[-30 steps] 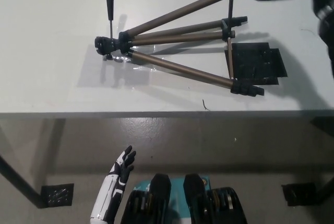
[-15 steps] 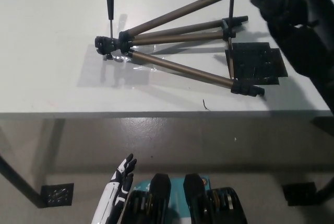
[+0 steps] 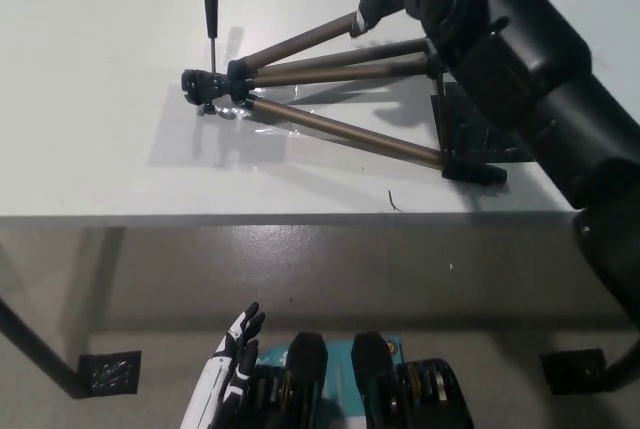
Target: A tripod lies near the right hand side of the table and the robot grab a leg of the tripod using its right hand and put it up right.
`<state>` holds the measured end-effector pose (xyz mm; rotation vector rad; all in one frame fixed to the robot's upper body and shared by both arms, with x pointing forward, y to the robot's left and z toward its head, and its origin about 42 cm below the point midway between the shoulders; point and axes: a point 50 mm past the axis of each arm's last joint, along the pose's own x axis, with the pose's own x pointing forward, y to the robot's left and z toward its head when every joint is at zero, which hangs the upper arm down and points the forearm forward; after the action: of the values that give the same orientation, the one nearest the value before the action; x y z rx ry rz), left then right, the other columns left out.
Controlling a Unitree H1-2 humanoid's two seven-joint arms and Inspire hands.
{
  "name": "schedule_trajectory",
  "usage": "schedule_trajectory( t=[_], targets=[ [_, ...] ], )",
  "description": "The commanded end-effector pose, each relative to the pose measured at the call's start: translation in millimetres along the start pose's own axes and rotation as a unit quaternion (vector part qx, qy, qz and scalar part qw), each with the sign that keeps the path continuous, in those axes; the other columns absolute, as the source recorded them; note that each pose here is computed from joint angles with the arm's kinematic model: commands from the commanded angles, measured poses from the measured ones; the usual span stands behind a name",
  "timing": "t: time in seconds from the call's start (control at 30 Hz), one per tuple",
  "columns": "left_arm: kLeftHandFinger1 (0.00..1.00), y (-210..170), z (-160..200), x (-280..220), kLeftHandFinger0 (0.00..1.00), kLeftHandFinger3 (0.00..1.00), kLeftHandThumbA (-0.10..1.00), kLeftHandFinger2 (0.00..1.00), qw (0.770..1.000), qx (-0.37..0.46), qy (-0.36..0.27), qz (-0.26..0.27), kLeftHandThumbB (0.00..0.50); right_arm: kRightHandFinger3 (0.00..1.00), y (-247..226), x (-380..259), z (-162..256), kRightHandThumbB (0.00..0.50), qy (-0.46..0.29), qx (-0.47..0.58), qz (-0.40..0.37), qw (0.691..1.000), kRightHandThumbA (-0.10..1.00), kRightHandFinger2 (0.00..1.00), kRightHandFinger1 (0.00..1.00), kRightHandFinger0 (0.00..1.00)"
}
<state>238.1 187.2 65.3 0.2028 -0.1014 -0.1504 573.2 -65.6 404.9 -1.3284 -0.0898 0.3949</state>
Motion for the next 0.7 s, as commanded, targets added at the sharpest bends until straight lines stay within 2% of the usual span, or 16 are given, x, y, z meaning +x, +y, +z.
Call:
schedule_trajectory(
  t=[0.0, 0.23, 0.37, 0.5, 0.57, 0.6, 0.63, 0.67],
  targets=[
    [1.0, -0.5, 9.8, -1.8, 1.0, 1.0, 1.0, 1.0, 0.999, 0.01, -0.034, -0.006, 0.48, 1.0, -38.1, 0.4, 26.3, 0.5, -0.01, -0.038, -0.032, 0.999, 1.0, 1.0, 1.0, 1.0],
    [1.0, -1.5, 10.8, -4.3, 1.0, 1.0, 1.0, 1.0, 0.999, 0.008, -0.038, -0.016, 0.464, 1.0, -9.2, 12.1, 1.1, 0.5, 0.038, -0.045, -0.011, 0.998, 1.0, 1.0, 1.0, 1.0],
    [1.0, -2.7, 11.2, -5.0, 1.0, 1.0, 1.0, 1.0, 0.998, 0.017, -0.047, -0.023, 0.433, 1.0, 8.8, 15.8, -15.5, 0.468, 0.068, -0.038, 0.012, 0.997, 1.0, 1.0, 1.0, 1.0],
    [1.0, -5.5, 12.0, -5.2, 1.0, 1.0, 1.0, 1.0, 0.998, 0.015, -0.044, -0.031, 0.443, 1.0, 25.7, 17.3, -30.7, 0.476, 0.08, -0.077, 0.009, 0.994, 1.0, 1.0, 1.0, 1.0],
    [1.0, -6.6, 13.0, -3.9, 1.0, 1.0, 1.0, 1.0, 0.998, 0.012, -0.049, -0.035, 0.444, 1.0, 32.4, 17.7, -37.1, 0.496, 0.082, -0.102, -0.01, 0.991, 1.0, 1.0, 1.0, 1.0],
    [1.0, -7.6, 13.2, -4.9, 1.0, 1.0, 1.0, 1.0, 0.998, 0.013, -0.05, -0.035, 0.452, 1.0, 36.3, 18.0, -38.7, 0.473, 0.083, -0.109, -0.033, 0.99, 0.93, 1.0, 1.0, 1.0],
    [1.0, -7.4, 13.4, -4.6, 1.0, 1.0, 1.0, 1.0, 0.998, 0.014, -0.051, -0.036, 0.452, 1.0, 36.8, 18.0, -38.7, 0.351, 0.078, -0.108, -0.051, 0.99, 0.77, 0.91, 0.87, 0.83],
    [1.0, -7.2, 13.7, -3.9, 1.0, 1.0, 1.0, 1.0, 0.998, 0.014, -0.053, -0.037, 0.453, 0.85, 38.7, 17.0, -39.4, 0.226, 0.059, -0.114, -0.112, 0.985, 0.41, 0.55, 0.5, 0.44]
  ],
)
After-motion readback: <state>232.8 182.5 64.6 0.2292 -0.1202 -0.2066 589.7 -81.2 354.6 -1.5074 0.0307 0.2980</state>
